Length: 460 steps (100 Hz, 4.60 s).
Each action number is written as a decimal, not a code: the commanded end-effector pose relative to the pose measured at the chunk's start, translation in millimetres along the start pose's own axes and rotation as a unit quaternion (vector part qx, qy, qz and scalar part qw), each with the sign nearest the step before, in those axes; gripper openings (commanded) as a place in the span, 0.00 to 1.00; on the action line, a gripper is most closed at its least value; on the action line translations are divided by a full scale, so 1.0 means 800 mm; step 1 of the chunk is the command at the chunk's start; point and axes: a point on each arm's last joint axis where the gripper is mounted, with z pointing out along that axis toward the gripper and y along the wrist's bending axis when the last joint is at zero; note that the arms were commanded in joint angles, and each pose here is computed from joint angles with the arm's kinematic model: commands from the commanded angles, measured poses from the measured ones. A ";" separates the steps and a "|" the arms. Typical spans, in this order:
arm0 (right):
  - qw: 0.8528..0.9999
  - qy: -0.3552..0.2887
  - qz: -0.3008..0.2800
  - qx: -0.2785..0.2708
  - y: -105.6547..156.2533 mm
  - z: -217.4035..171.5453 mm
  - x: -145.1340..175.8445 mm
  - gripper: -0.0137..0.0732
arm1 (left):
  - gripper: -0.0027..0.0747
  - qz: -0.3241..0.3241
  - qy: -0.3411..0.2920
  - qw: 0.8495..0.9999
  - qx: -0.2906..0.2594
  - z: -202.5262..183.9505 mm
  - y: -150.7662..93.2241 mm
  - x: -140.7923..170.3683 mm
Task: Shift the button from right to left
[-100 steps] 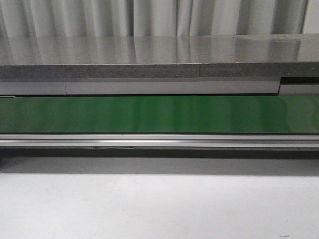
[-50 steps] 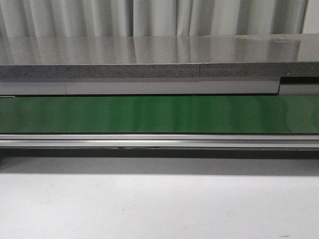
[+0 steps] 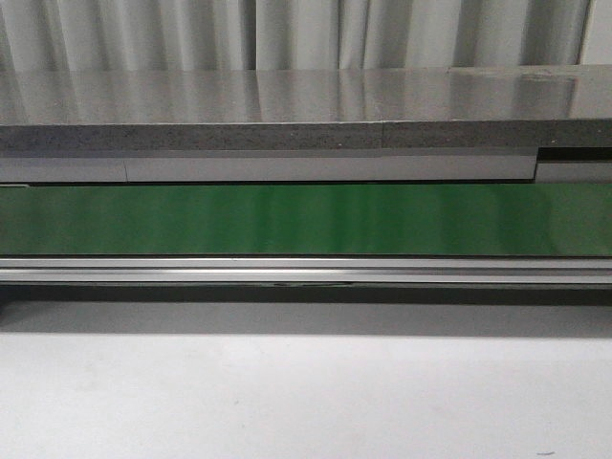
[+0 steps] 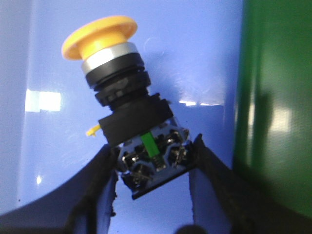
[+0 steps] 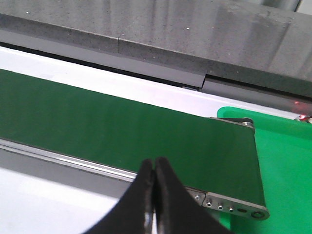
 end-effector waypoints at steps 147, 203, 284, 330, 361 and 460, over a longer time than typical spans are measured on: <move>0.999 -0.044 0.001 0.013 -0.003 -0.003 -0.017 0.08 | 0.49 -0.042 -0.280 0.959 0.023 -0.226 -0.020 -0.026; 0.999 -0.044 0.001 0.013 -0.003 -0.003 -0.017 0.08 | 0.48 -0.043 -0.374 0.921 0.100 -0.284 -0.066 0.083; 0.999 -0.044 0.001 0.013 -0.003 -0.003 -0.017 0.08 | 0.04 -0.073 -0.426 0.895 0.115 -0.294 -0.069 0.168; 0.999 -0.044 0.001 0.013 -0.003 -0.003 -0.017 0.08 | 0.04 -0.073 -0.426 0.895 0.115 -0.294 -0.069 0.168; 0.999 -0.044 0.001 0.013 -0.003 -0.003 -0.017 0.08 | 0.04 -0.072 -0.417 0.898 0.116 -0.287 -0.071 0.171; 0.999 -0.044 0.001 0.013 -0.003 -0.003 -0.017 0.08 | 0.04 -0.073 -0.593 0.798 0.083 -0.214 -0.097 0.304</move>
